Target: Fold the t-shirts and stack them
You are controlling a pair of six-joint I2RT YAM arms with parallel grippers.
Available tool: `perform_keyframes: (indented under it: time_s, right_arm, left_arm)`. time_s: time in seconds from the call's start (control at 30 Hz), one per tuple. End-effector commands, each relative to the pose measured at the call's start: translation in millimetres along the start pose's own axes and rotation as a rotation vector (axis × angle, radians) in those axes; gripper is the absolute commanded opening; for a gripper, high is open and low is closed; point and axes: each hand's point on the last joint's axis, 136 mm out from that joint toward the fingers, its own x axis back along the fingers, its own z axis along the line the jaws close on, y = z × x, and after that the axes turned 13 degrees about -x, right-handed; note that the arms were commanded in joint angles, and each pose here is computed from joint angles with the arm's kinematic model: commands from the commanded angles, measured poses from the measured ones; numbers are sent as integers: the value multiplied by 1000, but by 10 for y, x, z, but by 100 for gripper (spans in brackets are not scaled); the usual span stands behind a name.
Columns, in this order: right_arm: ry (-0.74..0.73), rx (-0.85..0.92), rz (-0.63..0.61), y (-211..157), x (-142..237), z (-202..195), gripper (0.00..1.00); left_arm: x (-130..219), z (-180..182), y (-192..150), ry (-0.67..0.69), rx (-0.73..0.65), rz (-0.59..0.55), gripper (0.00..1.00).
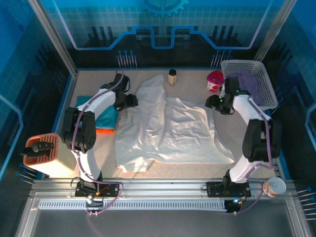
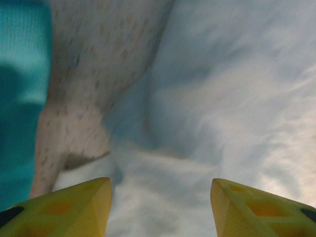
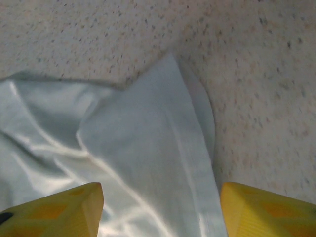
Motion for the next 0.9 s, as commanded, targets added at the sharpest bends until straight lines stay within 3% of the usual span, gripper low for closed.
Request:
perform_keyframes:
  time_s: [0.0,0.07,0.1,0.37,0.5,0.7,0.8,0.87]
  right_arm:
    - [-62,16,-9,123,-171,11,54]
    - [-82,3,0,190,-299,7,41]
    - [-96,1,12,200,-365,0,40]
    - [-141,23,20,322,-606,56,43]
    - [-114,24,55,282,-693,110,22]
    - [-101,21,57,268,-688,128,19]
    - [-106,22,51,279,-667,122,3]
    - [-103,21,43,297,-640,138,0]
  left_arm:
    - [116,64,-165,28,25,-6,55]
    - [77,129,-335,52,38,41,53]
    - [61,148,-398,59,38,58,52]
    - [-73,229,-778,71,47,120,49]
    - [-90,231,-874,66,52,130,49]
    - [-68,283,-965,87,49,143,48]
    - [-67,307,-1011,96,45,151,47]
    - [-69,313,-1037,97,43,156,47]
